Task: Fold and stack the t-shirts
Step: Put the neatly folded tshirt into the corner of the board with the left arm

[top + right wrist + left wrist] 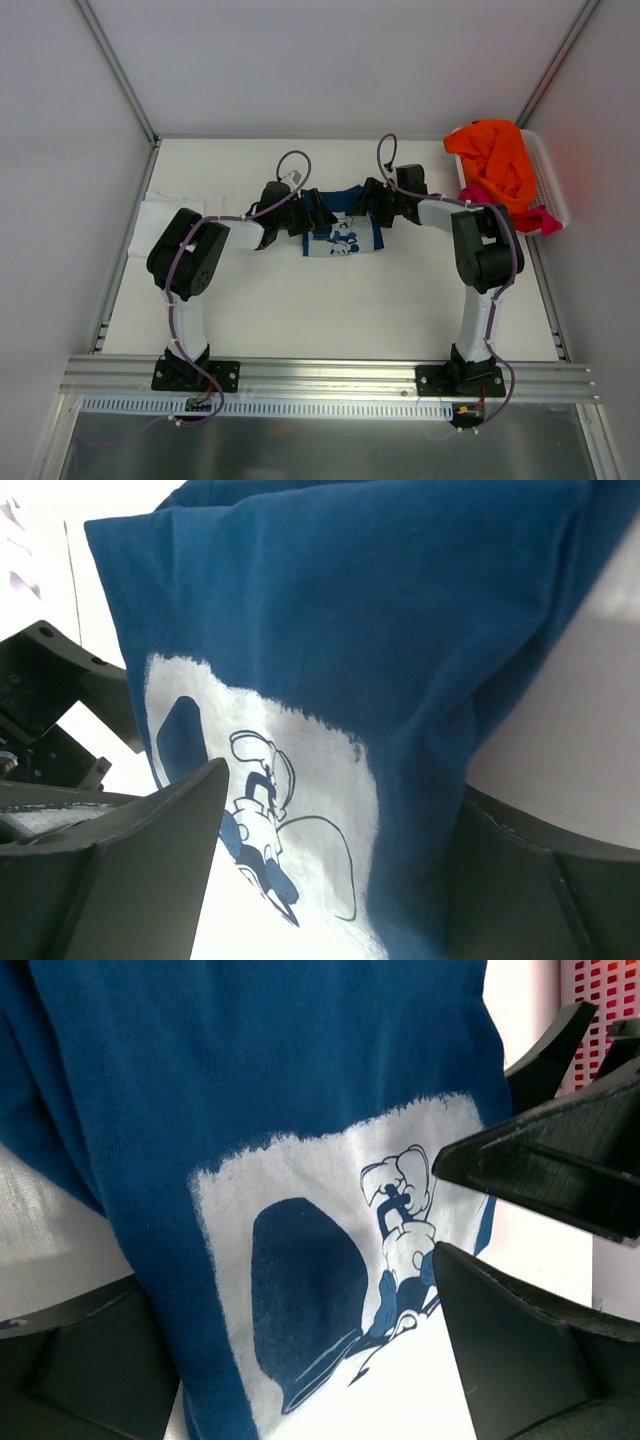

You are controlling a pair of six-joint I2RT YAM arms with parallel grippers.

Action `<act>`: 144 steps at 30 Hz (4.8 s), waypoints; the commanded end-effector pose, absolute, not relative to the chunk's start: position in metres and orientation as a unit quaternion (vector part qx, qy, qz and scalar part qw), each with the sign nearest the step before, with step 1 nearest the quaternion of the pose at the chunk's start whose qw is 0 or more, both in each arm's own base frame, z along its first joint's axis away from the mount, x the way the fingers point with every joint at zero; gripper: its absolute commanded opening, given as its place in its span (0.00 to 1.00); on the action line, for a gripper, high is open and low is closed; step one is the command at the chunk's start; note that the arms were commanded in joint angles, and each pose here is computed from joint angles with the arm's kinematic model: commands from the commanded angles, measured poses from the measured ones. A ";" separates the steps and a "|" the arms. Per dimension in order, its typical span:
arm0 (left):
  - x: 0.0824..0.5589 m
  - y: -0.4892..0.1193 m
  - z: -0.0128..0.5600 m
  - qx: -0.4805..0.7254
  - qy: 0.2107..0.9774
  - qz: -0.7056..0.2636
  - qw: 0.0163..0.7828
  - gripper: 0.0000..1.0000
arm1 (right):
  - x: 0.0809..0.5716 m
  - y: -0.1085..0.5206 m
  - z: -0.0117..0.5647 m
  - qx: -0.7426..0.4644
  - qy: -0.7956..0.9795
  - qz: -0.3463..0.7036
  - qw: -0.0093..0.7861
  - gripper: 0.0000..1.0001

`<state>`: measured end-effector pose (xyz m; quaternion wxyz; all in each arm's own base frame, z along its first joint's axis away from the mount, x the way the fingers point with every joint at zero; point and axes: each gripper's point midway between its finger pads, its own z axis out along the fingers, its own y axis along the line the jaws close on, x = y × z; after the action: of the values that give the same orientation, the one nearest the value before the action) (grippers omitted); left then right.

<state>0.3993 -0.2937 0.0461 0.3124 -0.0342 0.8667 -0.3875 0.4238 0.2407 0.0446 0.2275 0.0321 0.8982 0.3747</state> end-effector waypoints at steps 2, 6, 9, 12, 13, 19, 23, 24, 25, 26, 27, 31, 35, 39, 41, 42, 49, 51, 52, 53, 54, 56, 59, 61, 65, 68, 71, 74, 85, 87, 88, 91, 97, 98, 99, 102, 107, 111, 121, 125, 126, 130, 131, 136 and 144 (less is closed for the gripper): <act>0.364 -0.285 -0.008 -0.045 0.910 -0.344 0.230 0.85 | 0.400 0.247 0.026 0.030 0.910 0.364 0.195 0.80; 0.366 -0.286 -0.013 -0.042 0.913 -0.339 0.222 0.67 | 0.394 0.249 0.030 0.024 0.909 0.366 0.197 0.81; 0.367 -0.289 -0.016 -0.042 0.914 -0.341 0.216 0.58 | 0.390 0.247 0.036 0.022 0.907 0.368 0.203 0.82; 0.367 -0.291 -0.020 -0.044 0.913 -0.346 0.211 0.58 | 0.386 0.246 0.041 0.019 0.906 0.368 0.207 0.82; 0.367 -0.292 -0.019 -0.044 0.912 -0.349 0.211 0.58 | 0.386 0.246 0.043 0.019 0.906 0.368 0.209 0.82; 0.368 -0.298 -0.013 -0.041 0.907 -0.362 0.212 0.59 | 0.385 0.248 0.041 0.019 0.906 0.369 0.205 0.82; 0.366 -0.304 -0.010 -0.038 0.904 -0.370 0.210 0.60 | 0.385 0.250 0.035 0.021 0.907 0.370 0.201 0.82; 0.366 -0.306 -0.011 -0.037 0.903 -0.373 0.209 0.60 | 0.385 0.251 0.033 0.022 0.907 0.371 0.198 0.82; 0.365 -0.309 -0.011 -0.035 0.903 -0.375 0.208 0.60 | 0.383 0.252 0.030 0.022 0.908 0.370 0.195 0.82; 0.363 -0.311 -0.012 -0.034 0.903 -0.376 0.205 0.60 | 0.383 0.252 0.029 0.022 0.908 0.370 0.195 0.82; 0.364 -0.315 -0.012 -0.033 0.902 -0.380 0.203 0.60 | 0.382 0.253 0.026 0.023 0.909 0.369 0.192 0.82; 0.362 -0.327 -0.011 -0.026 0.900 -0.386 0.200 0.60 | 0.384 0.253 0.023 0.026 0.909 0.369 0.192 0.82; 0.359 -0.334 -0.012 -0.022 0.900 -0.389 0.197 0.60 | 0.384 0.255 0.020 0.028 0.908 0.374 0.188 0.82; 0.357 -0.334 -0.013 -0.021 0.900 -0.387 0.198 0.60 | 0.383 0.255 0.018 0.029 0.908 0.374 0.186 0.82; 0.358 -0.334 -0.012 -0.022 0.900 -0.388 0.198 0.60 | 0.383 0.256 0.018 0.030 0.907 0.378 0.186 0.82; 0.359 -0.334 -0.011 -0.021 0.899 -0.388 0.199 0.61 | 0.383 0.257 0.018 0.030 0.906 0.378 0.187 0.82; 0.359 -0.343 -0.007 -0.025 0.893 -0.403 0.197 0.61 | 0.382 0.258 0.015 0.033 0.907 0.377 0.185 0.82; 0.360 -0.348 -0.004 -0.023 0.890 -0.409 0.199 0.60 | 0.381 0.257 0.013 0.035 0.907 0.377 0.184 0.82; 0.358 -0.351 -0.005 -0.022 0.890 -0.411 0.196 0.59 | 0.381 0.258 0.014 0.034 0.906 0.378 0.186 0.82; 0.358 -0.352 -0.006 -0.022 0.890 -0.410 0.196 0.57 | 0.381 0.258 0.014 0.035 0.906 0.378 0.185 0.82; 0.360 -0.354 -0.004 -0.021 0.889 -0.413 0.197 0.53 | 0.380 0.257 0.013 0.034 0.907 0.377 0.184 0.82; 0.360 -0.357 -0.007 -0.020 0.889 -0.415 0.193 0.27 | 0.378 0.256 0.014 0.035 0.907 0.377 0.184 0.82; 0.362 -0.352 -0.013 -0.029 0.896 -0.399 0.191 0.00 | 0.374 0.254 0.015 0.031 0.907 0.375 0.187 0.82; 0.362 -0.347 -0.016 -0.021 0.903 -0.381 0.196 0.00 | 0.372 0.253 0.017 0.028 0.907 0.375 0.188 0.82; 0.356 -0.318 -0.020 -0.011 0.929 -0.310 0.204 0.00 | 0.365 0.248 0.024 0.023 0.908 0.371 0.194 0.82; 0.356 -0.291 -0.013 -0.022 0.936 -0.265 0.229 0.00 | 0.360 0.242 0.024 0.019 0.912 0.359 0.197 0.82; 0.352 -0.255 -0.006 -0.035 0.946 -0.206 0.247 0.00 | 0.355 0.232 0.026 0.015 0.920 0.335 0.204 0.83; 0.346 -0.227 0.006 -0.048 0.950 -0.170 0.259 0.00 | 0.352 0.226 0.032 0.007 0.924 0.321 0.209 0.83; 0.362 -0.144 0.052 -0.083 0.952 -0.061 0.289 0.00 | 0.345 0.225 0.038 -0.001 0.922 0.323 0.211 0.84; 0.362 -0.130 0.059 -0.082 0.953 -0.041 0.288 0.00 | 0.342 0.224 0.036 -0.003 0.923 0.322 0.209 0.84; 0.368 -0.122 0.066 -0.089 0.951 -0.035 0.295 0.00 | 0.341 0.224 0.036 -0.004 0.923 0.322 0.210 0.84; 0.375 -0.101 0.082 -0.093 0.950 -0.012 0.297 0.00 | 0.338 0.222 0.034 -0.006 0.924 0.321 0.208 0.84; 0.398 -0.064 0.121 -0.103 0.944 0.005 0.314 0.00 | 0.334 0.224 0.029 -0.009 0.923 0.328 0.199 0.84; 0.401 -0.055 0.124 -0.110 0.943 0.010 0.314 0.00 | 0.333 0.224 0.028 -0.009 0.923 0.329 0.198 0.84; 0.406 -0.051 0.133 -0.112 0.940 0.012 0.322 0.00 | 0.334 0.225 0.028 -0.009 0.922 0.331 0.200 0.84; 0.408 -0.030 0.141 -0.122 0.941 0.027 0.315 0.00 | 0.332 0.225 0.023 -0.009 0.923 0.331 0.194 0.84; 0.401 -0.003 0.138 -0.147 0.944 0.044 0.294 0.00 | 0.328 0.226 0.020 -0.008 0.923 0.335 0.188 0.84; 0.399 0.014 0.135 -0.169 0.945 0.044 0.276 0.00 | 0.326 0.225 0.020 -0.013 0.923 0.336 0.189 0.84; 0.392 0.054 0.144 -0.202 0.946 0.063 0.247 0.00 | 0.321 0.226 0.027 -0.017 0.919 0.345 0.192 0.84; 0.386 0.064 0.140 -0.202 0.951 0.050 0.227 0.00 | 0.319 0.225 0.025 -0.015 0.919 0.344 0.190 0.84; 0.384 0.065 0.137 -0.201 0.953 0.049 0.221 0.00 | 0.318 0.225 0.025 -0.016 0.919 0.345 0.190 0.84; 0.382 0.069 0.131 -0.194 0.958 0.033 0.209 0.00 | 0.316 0.225 0.025 -0.016 0.919 0.346 0.189 0.84; 0.381 0.070 0.129 -0.189 0.960 0.030 0.206 0.00 | 0.316 0.224 0.025 -0.016 0.919 0.345 0.190 0.84; 0.380 0.065 0.130 -0.173 0.963 -0.009 0.205 0.00 | 0.313 0.222 0.024 -0.016 0.920 0.343 0.190 0.84; 0.379 0.068 0.145 -0.185 0.952 -0.089 0.225 0.00 | 0.310 0.221 0.020 -0.015 0.921 0.341 0.186 0.84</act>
<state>0.3773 0.0726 0.1179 0.1968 -0.1964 0.9597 -0.0418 0.3340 0.2322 0.0425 0.2254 -0.0165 0.9021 0.3677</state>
